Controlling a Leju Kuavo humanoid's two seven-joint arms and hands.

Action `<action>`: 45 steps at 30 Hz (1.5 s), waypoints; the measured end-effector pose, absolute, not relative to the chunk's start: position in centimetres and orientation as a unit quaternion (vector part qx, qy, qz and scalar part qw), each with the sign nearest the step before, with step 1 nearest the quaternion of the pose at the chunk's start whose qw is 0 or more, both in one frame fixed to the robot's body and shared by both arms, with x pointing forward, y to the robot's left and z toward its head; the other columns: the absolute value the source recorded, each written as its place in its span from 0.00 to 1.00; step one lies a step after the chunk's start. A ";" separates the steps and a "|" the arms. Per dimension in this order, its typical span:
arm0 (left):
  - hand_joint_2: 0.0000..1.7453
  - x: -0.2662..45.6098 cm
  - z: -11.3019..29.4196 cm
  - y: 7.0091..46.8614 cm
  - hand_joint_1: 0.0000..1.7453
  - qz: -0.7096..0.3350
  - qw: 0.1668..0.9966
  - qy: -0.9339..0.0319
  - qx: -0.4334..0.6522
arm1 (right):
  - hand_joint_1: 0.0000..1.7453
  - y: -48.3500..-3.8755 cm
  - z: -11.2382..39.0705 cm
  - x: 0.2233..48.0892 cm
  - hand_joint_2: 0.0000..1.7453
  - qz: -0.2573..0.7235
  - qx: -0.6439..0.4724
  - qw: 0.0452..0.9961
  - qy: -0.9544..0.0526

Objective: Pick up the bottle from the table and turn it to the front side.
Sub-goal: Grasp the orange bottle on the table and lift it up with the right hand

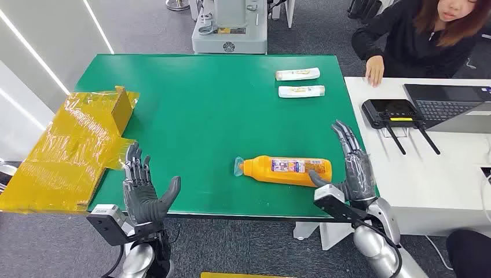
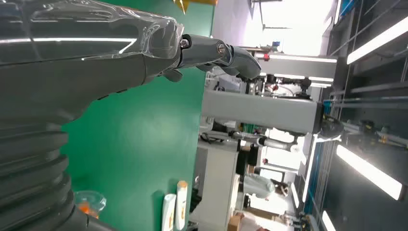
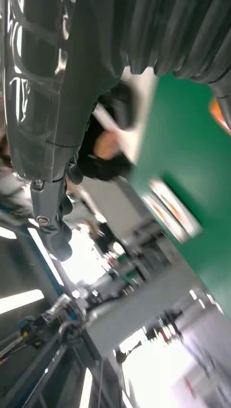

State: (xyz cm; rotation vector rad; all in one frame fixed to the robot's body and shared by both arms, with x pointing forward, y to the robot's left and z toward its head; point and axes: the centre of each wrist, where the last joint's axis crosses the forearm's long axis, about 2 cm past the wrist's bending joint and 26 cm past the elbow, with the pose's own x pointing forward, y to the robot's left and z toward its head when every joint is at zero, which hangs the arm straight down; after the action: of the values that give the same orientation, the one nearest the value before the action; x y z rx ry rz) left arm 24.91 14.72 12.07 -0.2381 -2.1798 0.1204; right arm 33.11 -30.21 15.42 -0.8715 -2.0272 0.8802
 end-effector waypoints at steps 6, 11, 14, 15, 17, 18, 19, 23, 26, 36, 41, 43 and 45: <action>1.00 25.0 11.9 14.2 0.00 0.040 0.459 -0.881 -0.109 | 0.00 -32.8 18.4 38.0 1.00 0.417 -0.400 0.363 -0.731; 1.00 25.0 11.6 13.9 0.00 0.032 0.463 -0.878 -0.119 | 0.00 -33.1 20.3 41.3 1.00 0.499 -0.391 0.399 -0.663; 1.00 25.1 11.6 13.7 0.00 0.025 0.463 -0.877 -0.125 | 0.00 -33.2 21.4 43.3 1.00 0.540 -0.349 0.437 -0.629; 1.00 25.1 11.5 13.6 0.00 0.022 0.463 -0.877 -0.128 | 0.00 -33.2 21.8 43.9 1.00 0.550 -0.335 0.446 -0.622; 1.00 25.1 11.5 13.5 0.00 0.019 0.465 -0.876 -0.131 | 0.00 -33.0 22.5 44.8 1.00 0.568 -0.308 0.460 -0.610; 1.00 25.1 11.5 13.4 0.00 0.019 0.465 -0.875 -0.131 | 0.00 -32.8 22.7 45.2 1.00 0.575 -0.298 0.464 -0.605; 1.00 25.2 11.5 13.4 0.00 0.019 0.465 -0.875 -0.131 | 0.00 -32.6 22.8 45.5 1.00 0.582 -0.290 0.466 -0.600; 1.00 25.2 11.4 13.3 0.00 0.016 0.468 -0.875 -0.127 | 0.00 -31.0 23.0 46.2 1.00 0.596 -0.257 0.470 -0.598; 1.00 25.1 11.1 13.3 0.00 0.012 0.471 -0.873 -0.123 | 0.00 -29.9 22.9 46.5 1.00 0.596 -0.236 0.476 -0.602; 1.00 25.0 10.9 13.2 0.00 -0.001 0.471 -0.874 -0.124 | 0.00 -28.5 22.0 46.5 1.00 0.579 -0.193 0.480 -0.630; 1.00 25.1 11.0 13.2 0.00 -0.009 0.470 -0.874 -0.124 | 0.00 -27.5 21.8 46.4 1.00 0.565 -0.162 0.503 -0.634; 1.00 25.1 11.0 13.2 0.00 -0.013 0.472 -0.873 -0.124 | 0.00 -27.2 21.7 46.2 1.00 0.564 -0.157 0.510 -0.631; 1.00 25.0 11.0 13.2 0.00 -0.016 0.474 -0.872 -0.124 | 0.00 -26.9 21.4 46.1 1.00 0.566 -0.153 0.512 -0.627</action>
State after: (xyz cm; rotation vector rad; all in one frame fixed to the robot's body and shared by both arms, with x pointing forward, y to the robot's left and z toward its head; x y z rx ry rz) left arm 25.03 13.19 10.97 -0.3034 -2.1325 -0.0395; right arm 46.06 -26.95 21.42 -0.3685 -1.5093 1.3616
